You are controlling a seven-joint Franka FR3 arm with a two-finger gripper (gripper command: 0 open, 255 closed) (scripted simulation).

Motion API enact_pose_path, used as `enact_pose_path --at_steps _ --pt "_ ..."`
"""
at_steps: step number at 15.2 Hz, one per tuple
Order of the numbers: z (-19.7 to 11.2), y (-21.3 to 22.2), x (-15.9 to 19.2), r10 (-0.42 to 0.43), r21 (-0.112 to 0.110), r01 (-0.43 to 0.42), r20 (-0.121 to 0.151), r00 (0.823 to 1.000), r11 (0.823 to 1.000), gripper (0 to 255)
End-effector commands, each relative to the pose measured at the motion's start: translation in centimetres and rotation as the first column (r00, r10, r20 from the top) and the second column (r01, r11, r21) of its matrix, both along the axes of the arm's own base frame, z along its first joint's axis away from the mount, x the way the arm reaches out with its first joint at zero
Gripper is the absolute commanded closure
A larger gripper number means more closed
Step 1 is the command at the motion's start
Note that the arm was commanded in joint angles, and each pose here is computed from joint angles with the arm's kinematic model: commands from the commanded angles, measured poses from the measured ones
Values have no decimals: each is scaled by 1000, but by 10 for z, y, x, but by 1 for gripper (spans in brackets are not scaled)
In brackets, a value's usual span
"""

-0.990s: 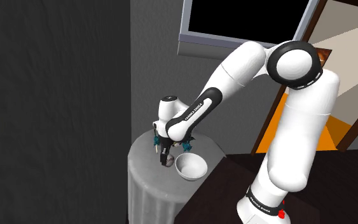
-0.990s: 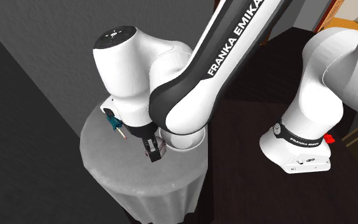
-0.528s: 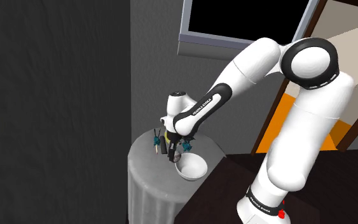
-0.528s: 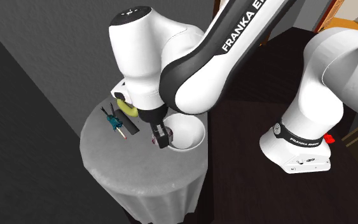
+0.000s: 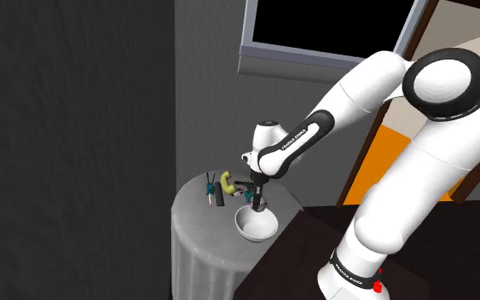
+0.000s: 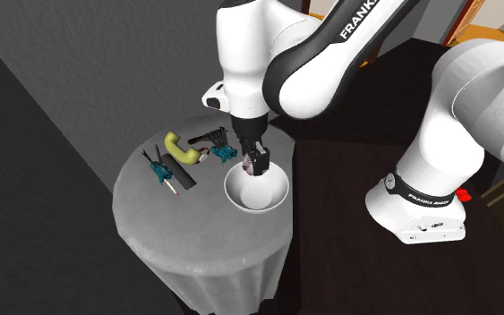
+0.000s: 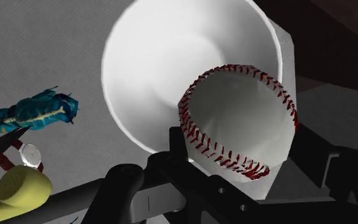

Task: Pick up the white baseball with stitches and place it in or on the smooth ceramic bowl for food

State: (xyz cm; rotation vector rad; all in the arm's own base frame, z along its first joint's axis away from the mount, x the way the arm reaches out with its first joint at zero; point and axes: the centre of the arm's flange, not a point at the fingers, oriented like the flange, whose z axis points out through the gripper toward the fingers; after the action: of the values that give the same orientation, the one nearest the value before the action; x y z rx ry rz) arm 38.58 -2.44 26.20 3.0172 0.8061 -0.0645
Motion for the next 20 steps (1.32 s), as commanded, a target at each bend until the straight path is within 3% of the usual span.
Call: enact_pose_path --at_steps 1,15,20 --pt "2 -21 -11 2 0 -2 0 1000 1000 255" --pt "-72 -21 -11 2 0 -2 0 1000 1000 255" --pt "-75 -21 -11 2 0 -2 0 1000 1000 255"
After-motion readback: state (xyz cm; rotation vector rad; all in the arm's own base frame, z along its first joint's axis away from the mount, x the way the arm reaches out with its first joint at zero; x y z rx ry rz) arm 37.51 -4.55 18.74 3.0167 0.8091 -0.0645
